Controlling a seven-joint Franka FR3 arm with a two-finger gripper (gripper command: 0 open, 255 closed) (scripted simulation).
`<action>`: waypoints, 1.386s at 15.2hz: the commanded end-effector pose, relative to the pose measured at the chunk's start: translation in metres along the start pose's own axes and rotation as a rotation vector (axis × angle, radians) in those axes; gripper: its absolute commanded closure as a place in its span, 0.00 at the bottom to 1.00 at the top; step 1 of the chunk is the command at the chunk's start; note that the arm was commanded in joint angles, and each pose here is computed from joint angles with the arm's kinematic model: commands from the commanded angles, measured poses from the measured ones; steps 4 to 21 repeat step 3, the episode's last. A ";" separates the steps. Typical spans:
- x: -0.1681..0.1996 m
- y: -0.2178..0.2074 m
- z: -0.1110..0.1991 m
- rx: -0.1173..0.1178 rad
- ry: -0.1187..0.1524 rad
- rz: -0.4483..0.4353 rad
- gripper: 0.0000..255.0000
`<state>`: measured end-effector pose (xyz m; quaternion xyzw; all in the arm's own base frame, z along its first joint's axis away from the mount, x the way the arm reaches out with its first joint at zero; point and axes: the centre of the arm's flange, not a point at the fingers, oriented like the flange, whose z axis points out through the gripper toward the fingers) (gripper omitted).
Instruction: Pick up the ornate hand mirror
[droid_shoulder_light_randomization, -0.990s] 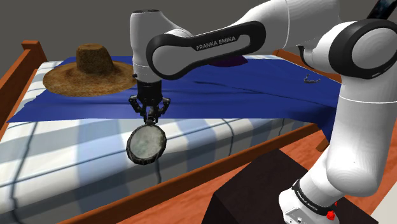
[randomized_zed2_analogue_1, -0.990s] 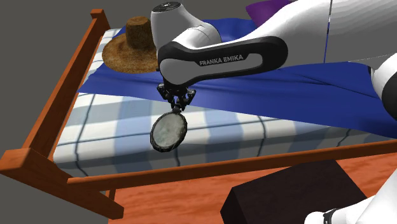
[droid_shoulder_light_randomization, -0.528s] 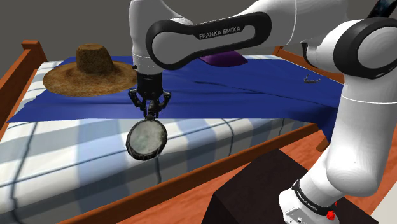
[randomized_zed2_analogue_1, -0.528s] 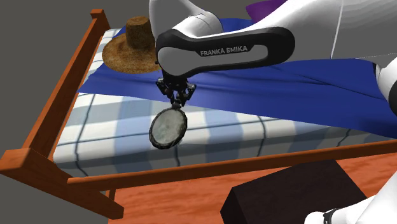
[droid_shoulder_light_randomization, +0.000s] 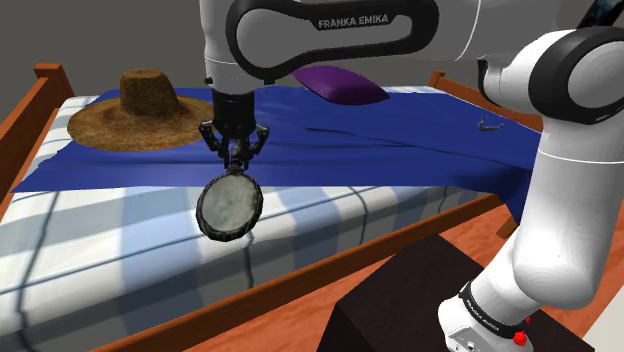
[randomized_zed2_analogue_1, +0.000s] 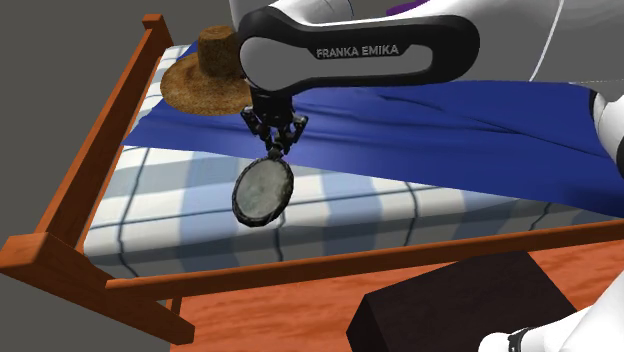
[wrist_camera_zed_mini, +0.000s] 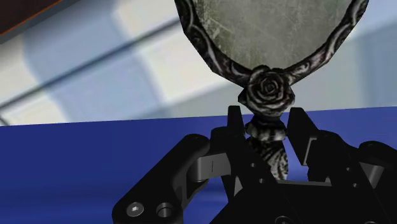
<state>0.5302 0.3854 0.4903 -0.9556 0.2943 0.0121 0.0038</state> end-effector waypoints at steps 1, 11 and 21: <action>-0.001 0.000 -0.011 0.000 0.000 0.000 1.00; -0.001 0.000 -0.011 0.000 0.000 0.000 1.00; -0.001 0.000 -0.011 0.000 0.000 0.000 1.00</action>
